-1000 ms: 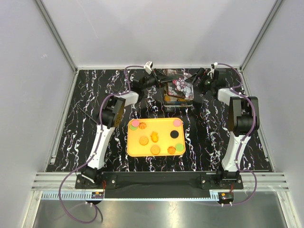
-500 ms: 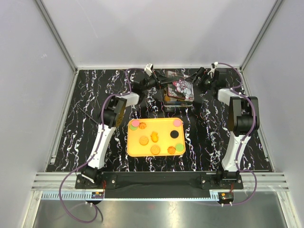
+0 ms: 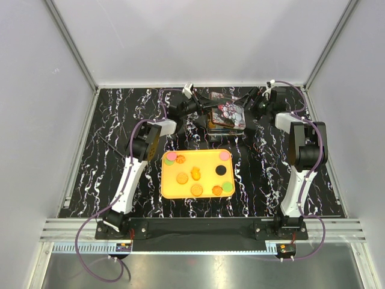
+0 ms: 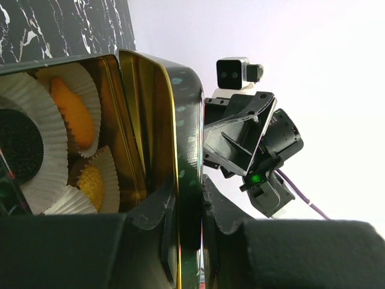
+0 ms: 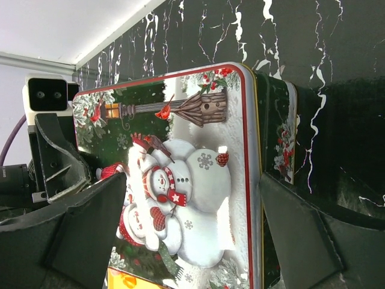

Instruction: Pack the cookies

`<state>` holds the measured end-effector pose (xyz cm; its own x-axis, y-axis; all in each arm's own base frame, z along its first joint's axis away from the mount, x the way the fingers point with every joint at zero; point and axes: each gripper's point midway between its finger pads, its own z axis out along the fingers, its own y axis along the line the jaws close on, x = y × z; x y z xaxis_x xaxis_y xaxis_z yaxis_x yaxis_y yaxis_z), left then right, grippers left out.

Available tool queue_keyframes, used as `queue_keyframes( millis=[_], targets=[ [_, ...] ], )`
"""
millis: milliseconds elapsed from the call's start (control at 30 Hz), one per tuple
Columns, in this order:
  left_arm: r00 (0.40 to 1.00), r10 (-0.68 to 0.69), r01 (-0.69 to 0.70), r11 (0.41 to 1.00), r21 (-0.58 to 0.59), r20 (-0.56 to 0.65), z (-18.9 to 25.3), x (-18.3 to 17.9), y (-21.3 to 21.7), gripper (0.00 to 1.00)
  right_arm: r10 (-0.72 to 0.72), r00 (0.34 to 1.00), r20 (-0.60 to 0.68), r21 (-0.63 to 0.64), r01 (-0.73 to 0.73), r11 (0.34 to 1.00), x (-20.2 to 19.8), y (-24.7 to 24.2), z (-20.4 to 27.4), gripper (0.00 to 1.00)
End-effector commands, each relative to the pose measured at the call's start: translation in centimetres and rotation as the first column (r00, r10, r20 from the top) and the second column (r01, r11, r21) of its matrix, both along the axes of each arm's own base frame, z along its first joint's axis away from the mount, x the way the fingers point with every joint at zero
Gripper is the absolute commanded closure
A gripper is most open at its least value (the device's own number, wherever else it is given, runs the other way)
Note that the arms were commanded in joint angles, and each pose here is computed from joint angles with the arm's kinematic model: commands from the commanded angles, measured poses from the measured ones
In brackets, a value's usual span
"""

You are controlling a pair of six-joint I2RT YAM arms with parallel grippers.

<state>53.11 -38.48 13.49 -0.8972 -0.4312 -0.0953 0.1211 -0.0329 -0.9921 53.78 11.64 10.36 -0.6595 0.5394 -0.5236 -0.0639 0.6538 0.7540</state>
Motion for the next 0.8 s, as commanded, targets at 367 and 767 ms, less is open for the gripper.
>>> queue_keyframes(
  millis=[367, 767],
  targets=[
    [0.997, 0.040, -0.036, 0.997, -0.071, 0.065, 1.8, 0.8, 1.5, 0.93, 0.009, 1.000, -0.030, -0.023, -0.009, 1.000, 0.1, 0.1, -2.3, 0.00],
    [0.998, 0.042, -0.040, 0.997, -0.064, 0.039, 0.8, 0.6, 1.6, 0.82, 0.006, 0.999, -0.049, -0.028, -0.007, 1.000, 0.1, 0.0, -2.3, 0.09]
  ],
)
